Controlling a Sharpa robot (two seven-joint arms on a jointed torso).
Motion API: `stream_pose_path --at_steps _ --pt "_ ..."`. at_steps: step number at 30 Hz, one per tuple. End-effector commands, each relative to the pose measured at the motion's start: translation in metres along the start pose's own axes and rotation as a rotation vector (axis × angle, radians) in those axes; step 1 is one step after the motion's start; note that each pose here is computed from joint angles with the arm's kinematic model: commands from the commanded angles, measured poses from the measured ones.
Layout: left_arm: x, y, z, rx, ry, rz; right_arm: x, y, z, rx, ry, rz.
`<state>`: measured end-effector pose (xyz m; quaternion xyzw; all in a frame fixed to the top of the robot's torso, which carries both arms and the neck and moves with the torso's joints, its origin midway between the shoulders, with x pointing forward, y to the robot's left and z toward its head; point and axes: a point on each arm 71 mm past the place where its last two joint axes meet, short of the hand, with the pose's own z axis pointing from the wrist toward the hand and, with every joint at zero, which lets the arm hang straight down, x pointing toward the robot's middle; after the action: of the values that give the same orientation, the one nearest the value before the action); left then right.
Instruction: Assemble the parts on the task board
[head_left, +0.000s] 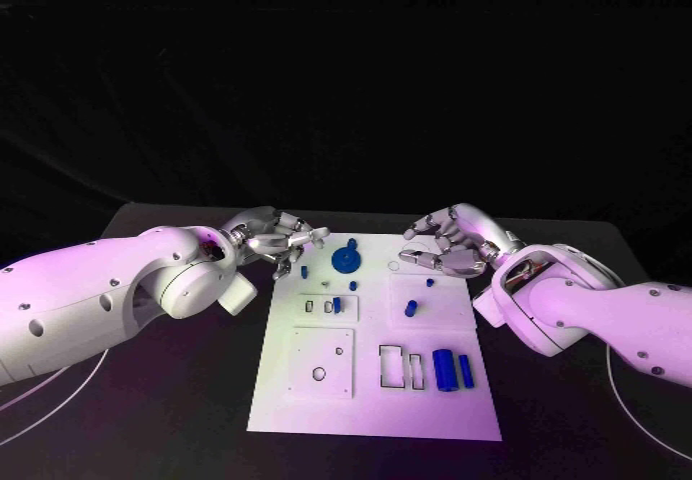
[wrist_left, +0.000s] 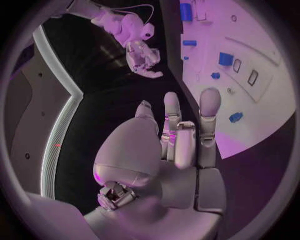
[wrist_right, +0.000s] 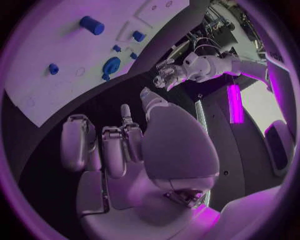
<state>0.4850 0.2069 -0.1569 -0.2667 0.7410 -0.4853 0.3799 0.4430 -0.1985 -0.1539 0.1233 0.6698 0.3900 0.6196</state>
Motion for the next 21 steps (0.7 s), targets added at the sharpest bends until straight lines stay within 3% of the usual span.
stream_pose_path --at_steps 1,11,21 --pt "0.0074 0.0069 0.0044 -0.217 0.121 0.258 -0.007 -0.007 0.002 -0.001 0.009 0.184" --pt "0.0203 -0.0041 0.0238 -0.423 0.203 0.458 -0.026 -0.026 0.009 0.037 -0.068 0.19" --pt "0.0329 -0.0084 0.0376 -0.513 0.256 0.529 -0.029 -0.03 0.012 0.064 -0.081 0.155"
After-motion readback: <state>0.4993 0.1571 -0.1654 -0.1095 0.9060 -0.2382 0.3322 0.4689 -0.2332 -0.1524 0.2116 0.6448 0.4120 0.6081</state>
